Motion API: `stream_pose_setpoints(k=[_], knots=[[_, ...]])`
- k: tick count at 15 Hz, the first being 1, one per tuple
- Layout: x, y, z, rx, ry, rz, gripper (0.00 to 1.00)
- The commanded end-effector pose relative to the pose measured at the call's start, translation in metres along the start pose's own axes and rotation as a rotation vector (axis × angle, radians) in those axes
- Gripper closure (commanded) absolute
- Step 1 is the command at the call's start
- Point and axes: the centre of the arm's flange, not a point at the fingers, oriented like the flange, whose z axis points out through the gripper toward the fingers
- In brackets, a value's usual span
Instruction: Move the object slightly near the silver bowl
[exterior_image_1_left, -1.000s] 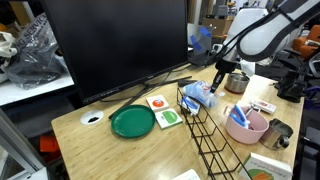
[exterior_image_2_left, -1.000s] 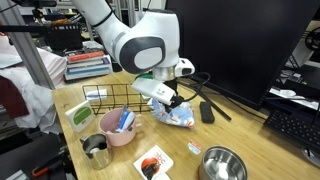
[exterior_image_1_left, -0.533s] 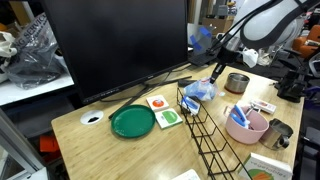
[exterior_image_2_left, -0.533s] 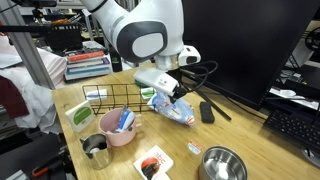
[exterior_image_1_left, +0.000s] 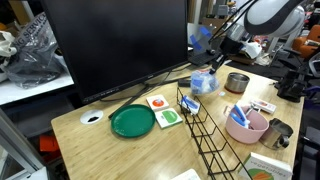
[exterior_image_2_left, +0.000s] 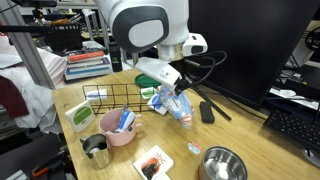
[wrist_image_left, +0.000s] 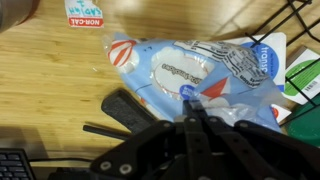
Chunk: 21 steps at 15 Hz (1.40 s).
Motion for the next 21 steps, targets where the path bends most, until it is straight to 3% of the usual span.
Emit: stream_pose_setpoints(k=[1, 9, 21], knots=[[0.006, 0.02, -0.018, -0.013, 0.061, 0.049, 1.0], [0.024, 0.104, -0.047, -0.151, 0.171, 0.191, 1.0], [-0.016, 0.14, 0.026, -0.302, 0.025, 0.246, 1.0]])
